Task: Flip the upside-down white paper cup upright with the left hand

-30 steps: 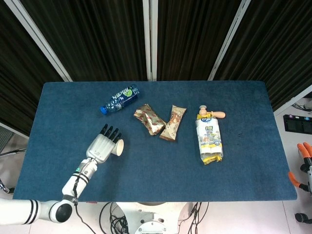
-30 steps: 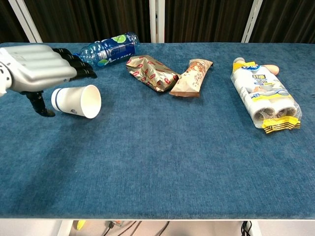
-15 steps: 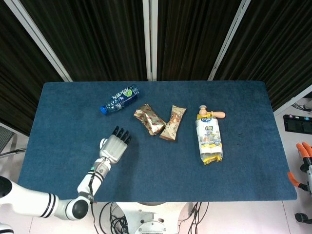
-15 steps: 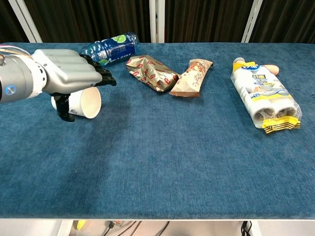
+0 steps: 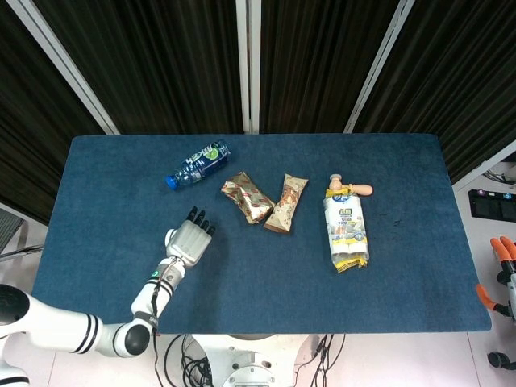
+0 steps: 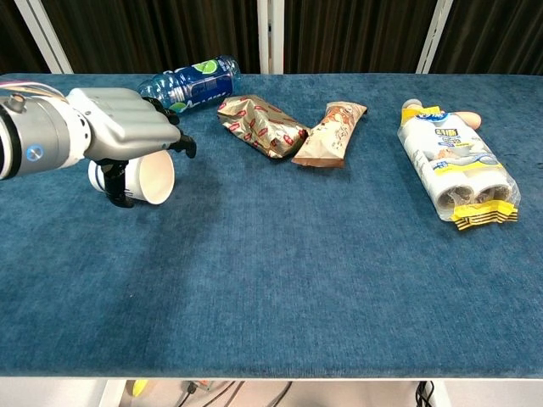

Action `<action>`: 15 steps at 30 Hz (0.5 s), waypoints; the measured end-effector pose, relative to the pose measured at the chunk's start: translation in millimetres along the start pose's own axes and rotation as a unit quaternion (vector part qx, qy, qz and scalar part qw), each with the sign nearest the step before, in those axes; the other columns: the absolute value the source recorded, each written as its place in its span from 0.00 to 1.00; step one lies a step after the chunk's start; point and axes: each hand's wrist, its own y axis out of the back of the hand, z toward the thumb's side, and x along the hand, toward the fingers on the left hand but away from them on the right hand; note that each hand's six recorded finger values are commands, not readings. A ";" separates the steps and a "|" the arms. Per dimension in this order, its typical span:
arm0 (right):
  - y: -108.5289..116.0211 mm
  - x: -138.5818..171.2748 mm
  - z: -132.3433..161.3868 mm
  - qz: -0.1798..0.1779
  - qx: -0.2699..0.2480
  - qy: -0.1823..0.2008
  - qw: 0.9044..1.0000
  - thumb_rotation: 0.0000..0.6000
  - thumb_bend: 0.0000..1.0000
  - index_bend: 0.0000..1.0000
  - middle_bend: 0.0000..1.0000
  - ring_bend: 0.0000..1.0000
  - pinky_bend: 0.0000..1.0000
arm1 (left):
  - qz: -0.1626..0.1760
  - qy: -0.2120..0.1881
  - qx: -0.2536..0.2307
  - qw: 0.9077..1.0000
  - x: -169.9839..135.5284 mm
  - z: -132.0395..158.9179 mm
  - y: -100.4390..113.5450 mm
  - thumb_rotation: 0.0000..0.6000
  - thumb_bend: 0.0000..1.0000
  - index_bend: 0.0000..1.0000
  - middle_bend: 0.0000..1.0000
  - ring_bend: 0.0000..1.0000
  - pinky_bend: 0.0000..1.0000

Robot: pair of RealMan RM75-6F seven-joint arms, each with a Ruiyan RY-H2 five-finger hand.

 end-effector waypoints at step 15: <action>0.3 0.1 -0.8 0.000 0.001 0.001 1.000 1.00 0.28 0.00 0.00 0.00 0.00 | 0.058 0.007 -0.008 0.998 -2.0 -3.4 6.6 1.00 0.25 0.36 0.36 0.03 0.08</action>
